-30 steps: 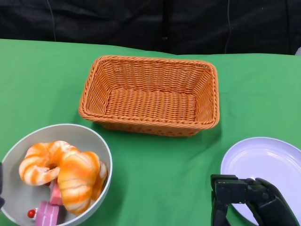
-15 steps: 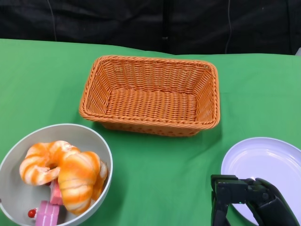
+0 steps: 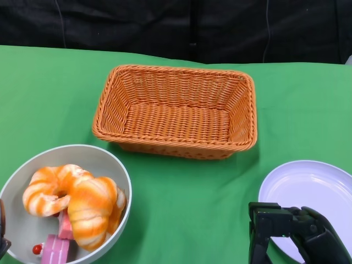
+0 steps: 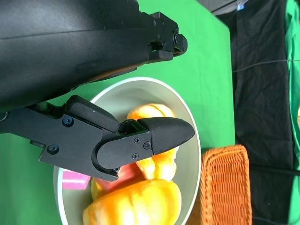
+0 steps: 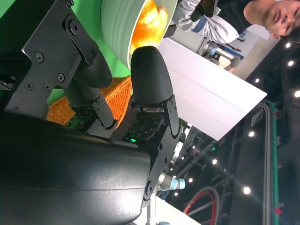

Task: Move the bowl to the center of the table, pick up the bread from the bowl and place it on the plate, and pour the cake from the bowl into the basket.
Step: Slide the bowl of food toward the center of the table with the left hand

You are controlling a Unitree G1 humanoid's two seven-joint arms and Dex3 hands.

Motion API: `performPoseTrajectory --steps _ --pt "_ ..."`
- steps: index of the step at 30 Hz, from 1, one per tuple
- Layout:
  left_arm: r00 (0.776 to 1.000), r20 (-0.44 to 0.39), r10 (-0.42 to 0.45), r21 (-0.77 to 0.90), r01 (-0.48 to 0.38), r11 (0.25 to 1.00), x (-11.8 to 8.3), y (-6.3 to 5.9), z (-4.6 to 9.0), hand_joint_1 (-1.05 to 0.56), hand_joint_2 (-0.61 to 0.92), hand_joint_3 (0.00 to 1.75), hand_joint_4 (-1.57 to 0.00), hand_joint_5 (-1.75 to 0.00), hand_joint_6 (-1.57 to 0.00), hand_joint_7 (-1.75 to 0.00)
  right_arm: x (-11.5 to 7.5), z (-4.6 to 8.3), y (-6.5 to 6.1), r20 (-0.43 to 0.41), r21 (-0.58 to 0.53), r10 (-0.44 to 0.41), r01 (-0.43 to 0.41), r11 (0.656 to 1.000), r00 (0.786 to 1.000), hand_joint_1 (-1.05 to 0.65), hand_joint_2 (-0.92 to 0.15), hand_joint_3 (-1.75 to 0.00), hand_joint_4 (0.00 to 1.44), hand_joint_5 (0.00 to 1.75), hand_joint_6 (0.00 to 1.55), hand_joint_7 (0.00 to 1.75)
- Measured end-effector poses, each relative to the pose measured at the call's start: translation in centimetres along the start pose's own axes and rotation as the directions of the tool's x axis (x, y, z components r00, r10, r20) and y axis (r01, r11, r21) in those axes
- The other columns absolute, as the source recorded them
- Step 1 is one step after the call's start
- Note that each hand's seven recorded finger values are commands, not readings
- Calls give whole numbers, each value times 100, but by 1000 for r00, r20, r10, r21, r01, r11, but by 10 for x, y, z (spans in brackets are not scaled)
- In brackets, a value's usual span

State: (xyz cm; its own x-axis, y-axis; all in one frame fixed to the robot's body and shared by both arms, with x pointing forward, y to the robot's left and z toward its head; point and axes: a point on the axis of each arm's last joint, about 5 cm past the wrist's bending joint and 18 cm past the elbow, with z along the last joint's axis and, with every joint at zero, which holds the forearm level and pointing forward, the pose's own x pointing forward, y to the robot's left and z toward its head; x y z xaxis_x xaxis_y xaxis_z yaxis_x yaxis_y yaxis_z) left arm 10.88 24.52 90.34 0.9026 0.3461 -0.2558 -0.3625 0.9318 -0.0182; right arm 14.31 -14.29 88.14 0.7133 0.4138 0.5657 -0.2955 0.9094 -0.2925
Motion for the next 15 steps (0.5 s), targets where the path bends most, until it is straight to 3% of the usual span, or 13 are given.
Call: performPoseTrajectory --steps 15 --pt "986 -94 -137 -65 131 989 -2 6 3 -72 92 74 0 0 0 0 -2 2 0 -1 -1 -2 2 1000 1000 21 -13 -175 97 171 92 147"
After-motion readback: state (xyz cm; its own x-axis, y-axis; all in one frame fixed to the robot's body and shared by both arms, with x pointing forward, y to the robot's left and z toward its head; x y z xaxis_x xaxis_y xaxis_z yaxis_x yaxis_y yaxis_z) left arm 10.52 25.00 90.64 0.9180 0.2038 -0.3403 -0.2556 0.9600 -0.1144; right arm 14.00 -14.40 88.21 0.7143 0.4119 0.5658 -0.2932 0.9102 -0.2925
